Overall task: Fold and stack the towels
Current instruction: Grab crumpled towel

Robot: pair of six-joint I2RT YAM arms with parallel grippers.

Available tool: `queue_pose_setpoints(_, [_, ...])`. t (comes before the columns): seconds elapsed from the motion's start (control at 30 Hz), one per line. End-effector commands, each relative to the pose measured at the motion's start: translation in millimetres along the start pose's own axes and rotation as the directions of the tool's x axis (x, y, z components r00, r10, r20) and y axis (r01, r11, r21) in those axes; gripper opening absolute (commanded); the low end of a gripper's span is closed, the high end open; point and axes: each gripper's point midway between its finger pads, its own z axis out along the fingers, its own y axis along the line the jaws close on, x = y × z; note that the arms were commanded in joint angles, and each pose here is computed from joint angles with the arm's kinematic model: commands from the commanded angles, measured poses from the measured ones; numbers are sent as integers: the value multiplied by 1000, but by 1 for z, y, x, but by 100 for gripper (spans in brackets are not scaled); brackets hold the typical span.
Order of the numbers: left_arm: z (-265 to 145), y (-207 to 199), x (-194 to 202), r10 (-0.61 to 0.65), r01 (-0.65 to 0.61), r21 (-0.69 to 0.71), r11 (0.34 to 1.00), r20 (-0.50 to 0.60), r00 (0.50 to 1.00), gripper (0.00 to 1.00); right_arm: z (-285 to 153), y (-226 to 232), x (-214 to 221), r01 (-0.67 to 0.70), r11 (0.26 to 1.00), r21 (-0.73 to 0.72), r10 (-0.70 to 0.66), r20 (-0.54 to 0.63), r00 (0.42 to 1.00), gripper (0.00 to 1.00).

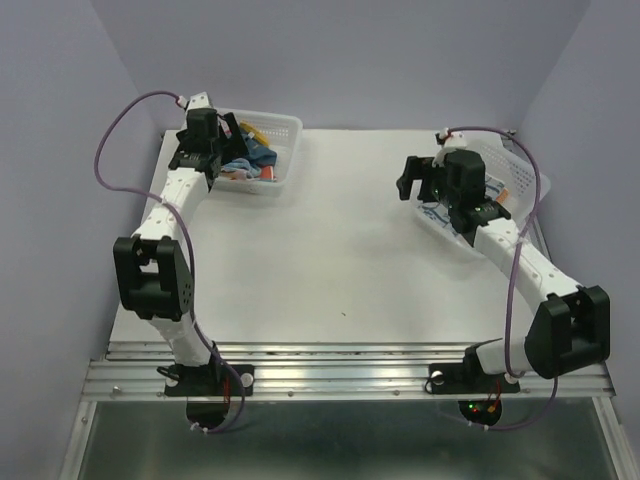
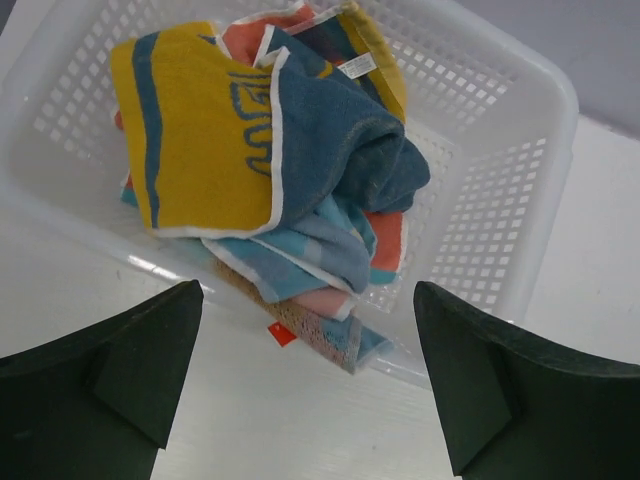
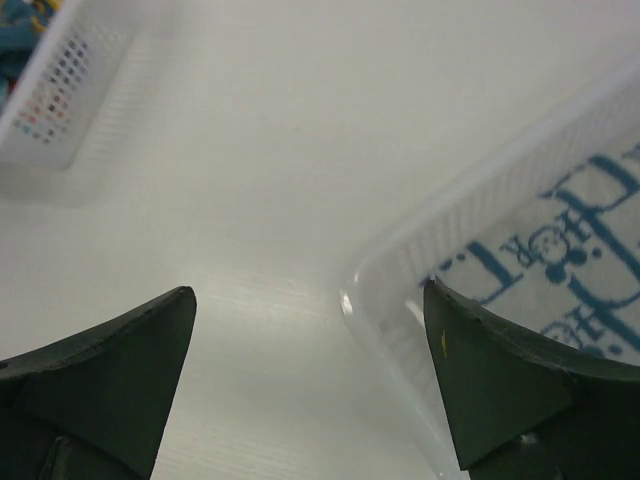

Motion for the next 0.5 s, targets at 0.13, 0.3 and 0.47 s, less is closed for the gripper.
queue_pose_setpoints(0.13, [57,-26,-7,389,-377,161,912,-49,920,99,-19,-34,76,-155,972,179,178,-125,976,100])
queue_pose_setpoints(0.3, [98,-20,-15,388,-378,108,919,-87,918,99,-28,-29,75,-148,978,148,168,-129,977,100])
queue_pose_setpoints(0.47, [124,-22,-20,428,-416,117,902,-113,897,95,-30,-30,75,-143,978,152,163,-130,978,100])
